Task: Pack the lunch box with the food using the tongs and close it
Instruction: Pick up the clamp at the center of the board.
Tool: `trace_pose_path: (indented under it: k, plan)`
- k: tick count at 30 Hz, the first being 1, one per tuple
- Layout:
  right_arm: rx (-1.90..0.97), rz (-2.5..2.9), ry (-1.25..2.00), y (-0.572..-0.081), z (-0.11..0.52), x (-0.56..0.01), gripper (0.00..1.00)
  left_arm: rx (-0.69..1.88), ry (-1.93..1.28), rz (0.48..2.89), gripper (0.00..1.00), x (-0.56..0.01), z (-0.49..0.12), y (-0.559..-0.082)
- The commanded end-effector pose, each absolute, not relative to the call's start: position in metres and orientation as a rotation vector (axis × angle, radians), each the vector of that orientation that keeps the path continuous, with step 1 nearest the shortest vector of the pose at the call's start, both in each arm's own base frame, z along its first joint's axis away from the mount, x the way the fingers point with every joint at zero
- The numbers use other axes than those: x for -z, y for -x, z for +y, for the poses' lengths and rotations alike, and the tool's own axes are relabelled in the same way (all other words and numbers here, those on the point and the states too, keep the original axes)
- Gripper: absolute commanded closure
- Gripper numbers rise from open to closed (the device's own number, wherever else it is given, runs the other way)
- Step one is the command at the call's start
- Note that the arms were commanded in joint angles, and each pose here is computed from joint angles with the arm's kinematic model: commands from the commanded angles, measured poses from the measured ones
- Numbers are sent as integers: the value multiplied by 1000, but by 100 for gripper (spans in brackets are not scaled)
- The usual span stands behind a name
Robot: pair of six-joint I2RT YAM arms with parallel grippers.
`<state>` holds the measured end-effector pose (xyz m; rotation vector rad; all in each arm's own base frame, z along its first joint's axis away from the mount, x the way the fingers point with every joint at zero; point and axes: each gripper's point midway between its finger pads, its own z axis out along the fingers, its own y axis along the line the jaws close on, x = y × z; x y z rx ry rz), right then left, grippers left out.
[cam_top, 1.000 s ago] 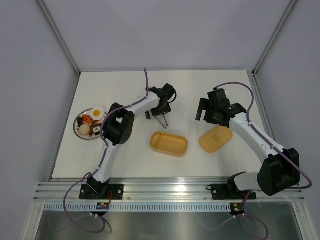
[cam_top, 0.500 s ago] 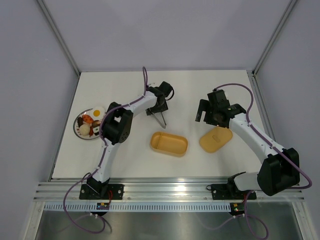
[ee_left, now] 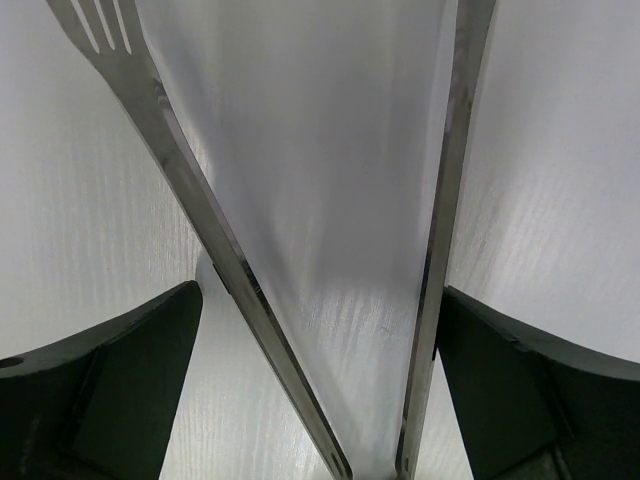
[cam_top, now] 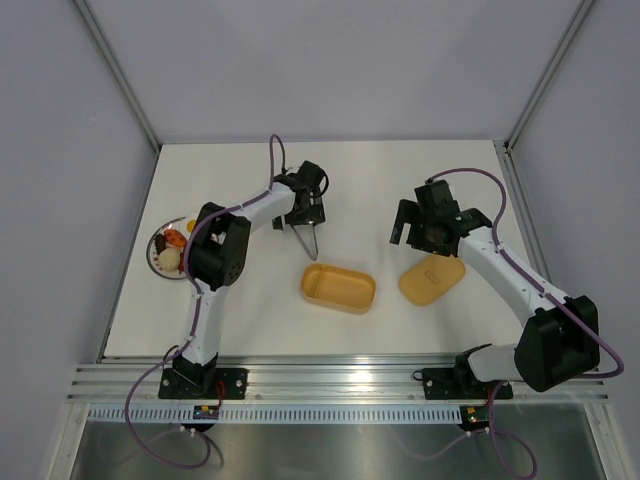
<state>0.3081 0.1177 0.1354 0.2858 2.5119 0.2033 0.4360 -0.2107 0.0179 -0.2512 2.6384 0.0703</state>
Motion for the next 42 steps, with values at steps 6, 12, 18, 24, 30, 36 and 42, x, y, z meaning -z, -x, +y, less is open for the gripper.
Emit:
trace_pose_path:
  k: [6,12,18,24,30,36,42]
  plan:
    - [-250,2508,-273,-301,122,-137,1,-91,409,2643,5,-13,-201,-426]
    - [-251,2515,-264,-296,121,-139,1,-81,573,2605,10,-5,-203,-430]
    - [-249,2518,-264,-287,118,-141,1,-103,683,2585,11,-1,-204,-436]
    - [-277,2539,-262,-281,121,-136,0,-84,702,2571,15,-2,-206,-440]
    - [-276,2549,-245,-275,119,-136,1,-89,670,2580,11,-2,-206,-445]
    - [-282,2557,-242,-271,119,-138,1,-109,630,2585,60,-13,-203,-447]
    - [-295,2547,-242,-270,120,-146,0,-100,522,2503,83,-72,-186,-462]
